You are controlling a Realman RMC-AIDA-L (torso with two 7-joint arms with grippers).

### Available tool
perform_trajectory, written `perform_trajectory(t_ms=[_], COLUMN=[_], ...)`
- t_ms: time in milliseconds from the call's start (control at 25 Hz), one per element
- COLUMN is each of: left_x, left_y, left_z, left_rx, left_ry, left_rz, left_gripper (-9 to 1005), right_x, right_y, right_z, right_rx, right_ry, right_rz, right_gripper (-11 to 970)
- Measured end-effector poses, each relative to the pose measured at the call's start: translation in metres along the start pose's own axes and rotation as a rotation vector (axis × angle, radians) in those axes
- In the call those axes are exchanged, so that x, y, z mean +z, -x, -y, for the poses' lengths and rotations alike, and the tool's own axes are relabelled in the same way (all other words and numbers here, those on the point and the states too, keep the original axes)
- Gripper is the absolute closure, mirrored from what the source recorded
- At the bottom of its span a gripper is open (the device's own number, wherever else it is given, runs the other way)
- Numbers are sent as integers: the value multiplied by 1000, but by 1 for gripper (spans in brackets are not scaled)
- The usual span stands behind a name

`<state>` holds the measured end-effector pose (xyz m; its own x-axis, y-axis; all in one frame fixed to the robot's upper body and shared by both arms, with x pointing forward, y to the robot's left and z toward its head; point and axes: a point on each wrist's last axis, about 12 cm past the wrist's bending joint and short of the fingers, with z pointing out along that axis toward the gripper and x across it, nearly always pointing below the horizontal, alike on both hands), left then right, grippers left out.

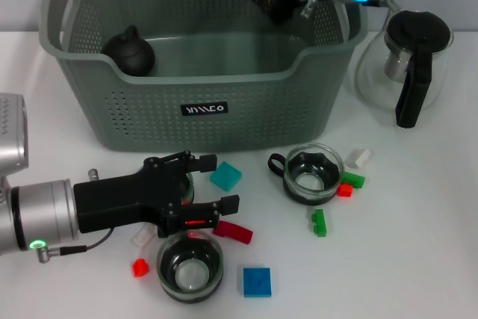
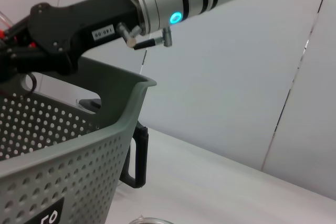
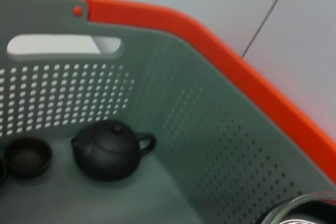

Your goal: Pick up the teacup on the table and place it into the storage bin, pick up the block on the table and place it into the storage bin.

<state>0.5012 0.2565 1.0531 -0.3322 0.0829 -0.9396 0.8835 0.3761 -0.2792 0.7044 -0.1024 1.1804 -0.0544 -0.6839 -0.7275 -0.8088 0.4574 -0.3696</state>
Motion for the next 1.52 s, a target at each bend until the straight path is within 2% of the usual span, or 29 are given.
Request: perform_trajectory(t_ms=[320, 760, 960, 1120, 1240, 1320, 1520], left_x=[0, -2, -3, -4, -5, -6, -6], left_y=[0, -3, -4, -5, -7, -7, -8], left_z=[0, 1, 2, 2, 4, 4, 5], left_rx=[7, -1, -3, -6, -11, -13, -15], left_ry=[1, 7, 7, 7, 6, 6, 5], left_rz=[0, -2, -3, -7, -6, -2, -1], left_gripper=[138, 138, 138, 138, 138, 138, 138], right_x=[2, 0, -5, -21, -45, -70, -130], right_y=[-13, -21, -16, -1, 12, 17, 8], right_z=[-7, -11, -9, -1, 1, -3, -33], right_rx=[22, 66, 65, 62, 98, 107, 30], right_ry=[9, 20, -7, -50, -22, 32, 207], right_rz=[-20, -34, -14, 56, 147, 231, 345], right_gripper=[891, 889, 666, 504, 396, 341, 205])
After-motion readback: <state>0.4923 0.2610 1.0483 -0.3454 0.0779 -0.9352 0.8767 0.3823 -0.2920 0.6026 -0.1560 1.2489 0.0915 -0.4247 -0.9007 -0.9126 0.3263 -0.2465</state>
